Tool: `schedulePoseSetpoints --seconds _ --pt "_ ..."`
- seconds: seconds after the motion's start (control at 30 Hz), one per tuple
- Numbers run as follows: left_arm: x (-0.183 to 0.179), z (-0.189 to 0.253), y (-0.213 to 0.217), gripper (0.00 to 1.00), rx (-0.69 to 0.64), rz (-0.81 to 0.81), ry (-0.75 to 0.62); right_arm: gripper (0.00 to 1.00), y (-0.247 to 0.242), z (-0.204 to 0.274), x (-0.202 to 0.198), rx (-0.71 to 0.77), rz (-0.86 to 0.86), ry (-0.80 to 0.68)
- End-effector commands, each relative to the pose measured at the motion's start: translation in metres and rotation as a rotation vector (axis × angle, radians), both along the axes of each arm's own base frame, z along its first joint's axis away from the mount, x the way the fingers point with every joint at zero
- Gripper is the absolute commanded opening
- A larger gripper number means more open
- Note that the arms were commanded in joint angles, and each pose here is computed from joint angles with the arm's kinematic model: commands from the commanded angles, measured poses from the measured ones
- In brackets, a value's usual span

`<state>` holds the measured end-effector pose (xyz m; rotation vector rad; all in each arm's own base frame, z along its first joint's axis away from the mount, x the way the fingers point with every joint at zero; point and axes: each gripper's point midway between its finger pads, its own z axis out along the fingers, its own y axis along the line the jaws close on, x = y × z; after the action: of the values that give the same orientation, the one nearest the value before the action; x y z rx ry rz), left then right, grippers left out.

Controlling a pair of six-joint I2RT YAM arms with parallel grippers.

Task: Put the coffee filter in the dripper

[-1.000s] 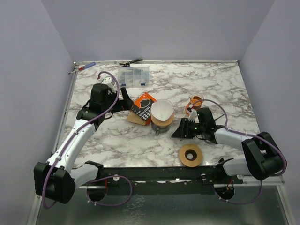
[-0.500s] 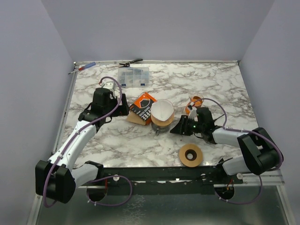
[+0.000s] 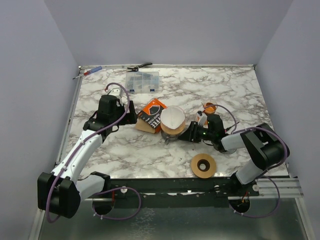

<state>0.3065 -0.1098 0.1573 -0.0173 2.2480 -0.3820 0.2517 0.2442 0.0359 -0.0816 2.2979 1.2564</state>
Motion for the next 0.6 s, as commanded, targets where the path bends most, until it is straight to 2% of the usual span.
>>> schedulePoseSetpoints --seconds 0.0,0.57 --pt "0.002 0.005 0.009 0.99 0.01 0.036 -0.036 0.44 0.014 0.012 -0.001 0.09 0.055 -0.042" --pt "0.001 0.001 0.007 0.99 -0.013 0.029 -0.024 0.43 0.039 0.009 0.013 0.136 0.118 -0.016"
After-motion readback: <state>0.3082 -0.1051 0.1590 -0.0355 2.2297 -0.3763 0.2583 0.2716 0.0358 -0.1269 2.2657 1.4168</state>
